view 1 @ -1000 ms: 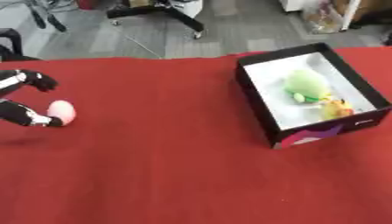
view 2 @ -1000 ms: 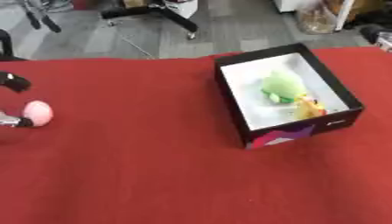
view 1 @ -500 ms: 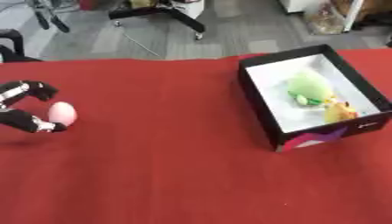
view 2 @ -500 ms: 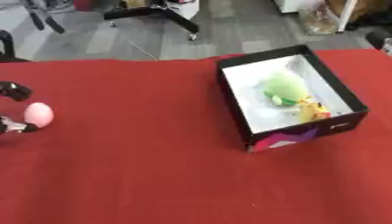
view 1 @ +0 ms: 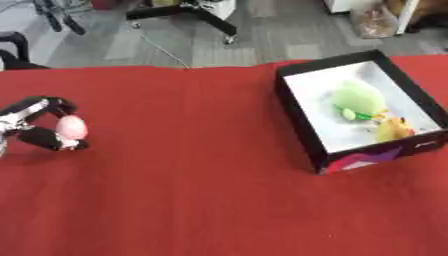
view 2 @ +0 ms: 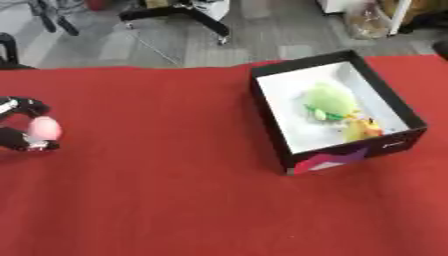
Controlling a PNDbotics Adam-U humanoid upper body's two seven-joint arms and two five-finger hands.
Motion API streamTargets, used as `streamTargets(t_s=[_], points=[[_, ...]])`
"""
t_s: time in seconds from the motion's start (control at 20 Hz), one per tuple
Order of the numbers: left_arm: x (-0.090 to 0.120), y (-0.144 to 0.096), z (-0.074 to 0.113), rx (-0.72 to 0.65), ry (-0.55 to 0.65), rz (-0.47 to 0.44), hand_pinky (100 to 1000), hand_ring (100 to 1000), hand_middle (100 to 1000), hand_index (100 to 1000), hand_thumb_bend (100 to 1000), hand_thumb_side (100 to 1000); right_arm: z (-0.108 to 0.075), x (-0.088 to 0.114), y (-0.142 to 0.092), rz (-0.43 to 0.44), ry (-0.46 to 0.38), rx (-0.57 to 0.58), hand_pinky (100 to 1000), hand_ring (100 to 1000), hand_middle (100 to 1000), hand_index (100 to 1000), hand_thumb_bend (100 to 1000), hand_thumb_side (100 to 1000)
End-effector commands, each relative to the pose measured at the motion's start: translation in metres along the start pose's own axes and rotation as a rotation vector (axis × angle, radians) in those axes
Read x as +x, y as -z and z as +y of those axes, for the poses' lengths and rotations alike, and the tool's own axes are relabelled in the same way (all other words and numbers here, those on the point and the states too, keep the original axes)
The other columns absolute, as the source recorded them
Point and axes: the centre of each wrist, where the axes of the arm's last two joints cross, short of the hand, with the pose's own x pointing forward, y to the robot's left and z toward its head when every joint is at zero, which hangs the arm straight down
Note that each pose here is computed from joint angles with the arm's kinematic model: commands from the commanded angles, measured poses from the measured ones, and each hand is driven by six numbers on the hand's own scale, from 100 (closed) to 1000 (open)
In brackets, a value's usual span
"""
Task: Pick up the objects with one hand, pass them to the other hand, and then place them into the box on the other side of the table.
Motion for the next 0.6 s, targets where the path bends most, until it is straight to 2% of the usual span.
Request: streamTargets(t_s=[0.05, 0.3, 0.6], points=[[-0.0029, -0.0048, 0.0202, 0.079, 0.026, 0.026, 1000, 813, 747, 839, 626, 259, -0.0122, 0.0158, 0.0048, -0.037, -0.045, -0.010, 850, 867, 860, 773, 472, 100], [-0.0055, -0.0053, 0.0203, 0.118, 0.017, 0.037, 1000, 809, 742, 832, 584, 257, -0.0116, 0.0164, 0.0052, -0.036, -0.046, -0.011, 850, 867, 861, 773, 474, 100], [-0.0086, -0.0064, 0.0217, 0.082, 0.026, 0.059, 1000, 815, 752, 833, 543, 220, -0.0113, 0.0153, 0.0038, -0.028, -0.054, -0.008, 849, 866, 862, 773, 476, 100]])
